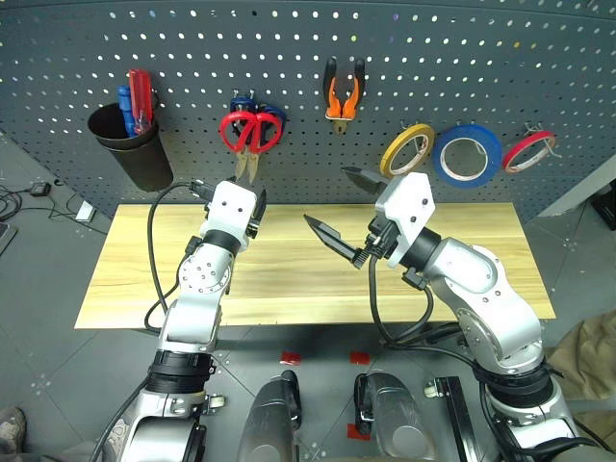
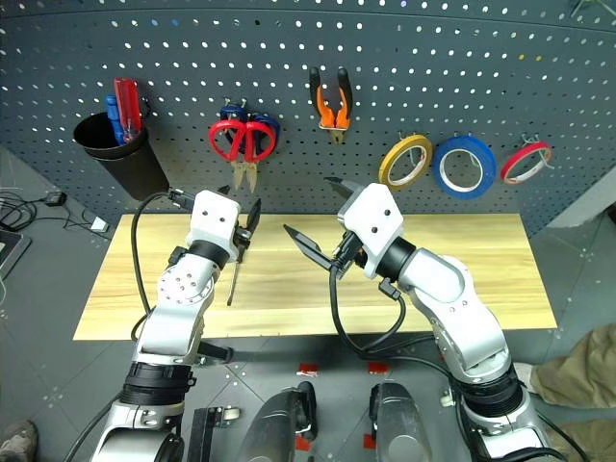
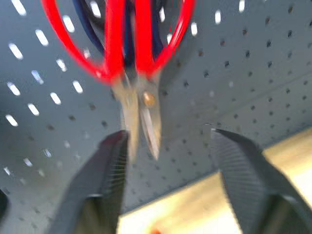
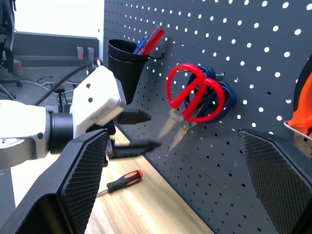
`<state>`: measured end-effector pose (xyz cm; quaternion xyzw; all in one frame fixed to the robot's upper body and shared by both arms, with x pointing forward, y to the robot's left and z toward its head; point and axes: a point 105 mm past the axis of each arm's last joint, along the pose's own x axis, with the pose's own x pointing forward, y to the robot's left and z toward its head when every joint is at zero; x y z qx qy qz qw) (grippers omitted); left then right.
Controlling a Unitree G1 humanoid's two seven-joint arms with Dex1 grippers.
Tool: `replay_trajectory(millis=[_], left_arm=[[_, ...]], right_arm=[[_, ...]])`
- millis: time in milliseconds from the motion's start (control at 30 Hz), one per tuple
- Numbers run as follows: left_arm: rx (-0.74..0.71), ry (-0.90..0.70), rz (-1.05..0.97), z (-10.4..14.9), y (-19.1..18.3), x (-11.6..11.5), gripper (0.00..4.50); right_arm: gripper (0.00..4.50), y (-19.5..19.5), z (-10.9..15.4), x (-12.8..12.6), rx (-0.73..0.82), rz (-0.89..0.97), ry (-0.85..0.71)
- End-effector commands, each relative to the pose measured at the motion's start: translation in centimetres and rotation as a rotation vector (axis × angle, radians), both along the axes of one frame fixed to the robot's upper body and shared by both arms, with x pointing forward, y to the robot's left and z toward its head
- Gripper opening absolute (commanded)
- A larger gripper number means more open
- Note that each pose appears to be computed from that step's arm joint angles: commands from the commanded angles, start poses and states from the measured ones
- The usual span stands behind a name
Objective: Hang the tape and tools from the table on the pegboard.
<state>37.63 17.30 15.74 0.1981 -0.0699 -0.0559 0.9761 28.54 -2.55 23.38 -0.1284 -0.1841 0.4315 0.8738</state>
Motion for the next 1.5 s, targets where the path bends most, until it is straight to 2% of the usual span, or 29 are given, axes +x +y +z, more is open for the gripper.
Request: replay_trajectory(millis=[33,67,233,567,900,1067,1200,1500], left_arm=[[-0.141,0.142,0.067,-2.4,1.8,-0.5,4.12],[-0.179,0.178,0.09,-3.0,2.2,-0.6,4.37],[-0.289,0.319,0.168,-5.1,5.2,-1.0,4.37],[-0.439,0.512,0.234,-7.0,8.6,1.7,4.37],[-0.362,0.667,0.152,-9.0,7.6,3.8,4.37],[-0.335,0.69,0.169,-9.5,8.0,4.4,4.37],[-0.317,0.681,0.175,-9.4,8.5,4.6,3.46],[-0.239,0.6,0.106,-8.2,9.6,4.5,0.54]], right_arm=[[4.5,0.1,-0.5,0.0,0.009,-0.029,0.056],[4.5,0.1,-0.7,0.1,0.014,-0.038,0.078],[4.5,0.8,-1.4,0.2,0.064,-0.048,0.238],[4.5,2.2,-2.6,0.3,-0.038,-0.035,0.393],[4.5,3.5,-2.1,-0.6,-0.061,0.011,0.407],[4.5,3.4,-2.3,-0.6,-0.072,0.007,0.41],[4.5,3.0,-2.4,-0.4,-0.083,-0.001,0.407],[4.5,2.6,-2.2,-0.3,-0.112,0.021,0.336]])
